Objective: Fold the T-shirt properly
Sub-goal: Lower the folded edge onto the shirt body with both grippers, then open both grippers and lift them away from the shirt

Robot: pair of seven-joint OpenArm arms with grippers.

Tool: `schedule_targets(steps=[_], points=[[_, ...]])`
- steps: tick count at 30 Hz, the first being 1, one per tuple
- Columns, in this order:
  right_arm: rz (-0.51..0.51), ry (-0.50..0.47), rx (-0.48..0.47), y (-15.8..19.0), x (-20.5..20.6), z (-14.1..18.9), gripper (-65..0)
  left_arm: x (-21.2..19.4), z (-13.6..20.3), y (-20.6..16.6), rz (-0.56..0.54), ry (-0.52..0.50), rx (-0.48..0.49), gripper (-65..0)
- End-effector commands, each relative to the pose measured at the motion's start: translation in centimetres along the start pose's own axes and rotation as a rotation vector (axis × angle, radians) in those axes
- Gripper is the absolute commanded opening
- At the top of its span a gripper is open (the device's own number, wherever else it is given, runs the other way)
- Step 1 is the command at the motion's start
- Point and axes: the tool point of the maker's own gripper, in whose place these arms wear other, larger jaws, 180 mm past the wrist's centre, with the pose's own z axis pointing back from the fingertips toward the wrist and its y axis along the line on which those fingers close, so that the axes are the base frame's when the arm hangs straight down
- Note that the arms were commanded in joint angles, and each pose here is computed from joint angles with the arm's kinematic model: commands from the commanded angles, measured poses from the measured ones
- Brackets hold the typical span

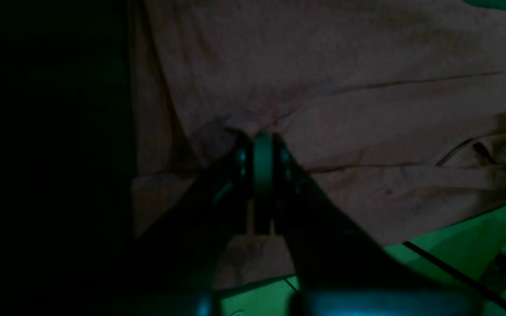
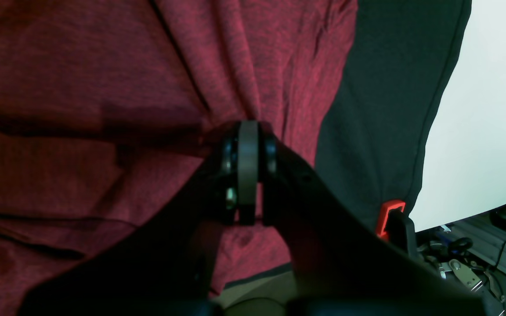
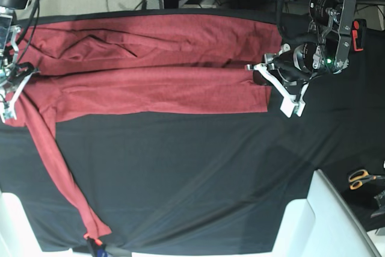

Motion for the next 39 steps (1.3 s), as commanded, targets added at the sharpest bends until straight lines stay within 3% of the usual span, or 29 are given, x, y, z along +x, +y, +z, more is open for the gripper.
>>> schedule_targets(steps=[1, 3, 6, 7, 10, 12, 13, 15, 21, 25, 29, 31, 34, 38, 39], points=[[-0.001, -0.022, -0.036, -1.5, 0.9, 0.3, -64.8, 1.3, 0.5, -0.1, -0.015, -0.037, -0.007, -65.0], [-0.001, -0.022, -0.036, -1.5, 0.9, 0.3, -62.9, 1.4, 0.5, -0.1, -0.016, -0.037, -0.007, -65.0], [-0.005, -0.025, -0.036, -1.5, 1.0, 0.4, -49.4, 1.3, 0.5, 0.0, -0.012, -0.034, -0.002, -65.0], [-0.006, -0.028, -0.036, -1.6, 1.1, 0.4, -44.4, 1.3, 0.5, 0.1, -0.013, -0.034, -0.001, -61.4], [-0.009, -0.04, -0.041, -1.8, 1.7, 0.5, -30.2, 1.6, 0.7, 0.4, -0.01, -0.043, 0.006, -34.6], [-0.02, -0.054, -0.048, -2.2, 2.4, 0.7, -25.2, 1.9, 0.8, 0.4, -0.011, -0.05, 0.008, -19.9], [-0.04, -0.056, -0.059, -2.8, 2.3, 0.7, -24.0, 2.1, 0.8, 0.5, -0.011, -0.054, 0.008, -13.7], [-0.081, -0.077, -0.086, -4.3, 2.9, 1.2, -23.7, 2.6, 0.9, 0.4, -0.014, -0.064, 0.007, -8.4], [-0.103, -0.204, -0.1, -6.3, 8.5, 2.3, -23.6, 6.6, 3.5, 2.6, 0.062, -0.205, 0.048, -8.9], [-0.094, -0.3, 0.025, -5.0, 13.7, 0.9, -23.7, 8.3, 5.7, 5.7, 0.13, -0.29, 0.106, -8.9], [-0.168, -0.305, 0.152, -3.9, 16.5, -2.0, -23.7, 7.0, 8.1, 9.5, 0.205, -0.321, 0.19, -10.5], [-0.212, -0.325, 0.215, -3.1, 17.6, -3.2, -23.7, 6.1, 9.2, 10.9, 0.207, -0.328, 0.213, -17.8], [-0.286, -0.38, 0.281, -2.2, 18.3, -4.4, -23.7, 3.7, 10.3, 12.3, 0.167, -0.303, 0.225, -36.0], [-0.393, -0.396, 0.236, -3.2, 17.6, -5.8, -23.7, 0.7, 11.9, 14.0, 0.149, -0.272, 0.259, -61.9], [-0.407, -0.39, 0.232, -3.3, 17.2, -6.1, -23.7, -0.1, 12.3, 14.5, 0.158, -0.262, 0.274, -65.0]])
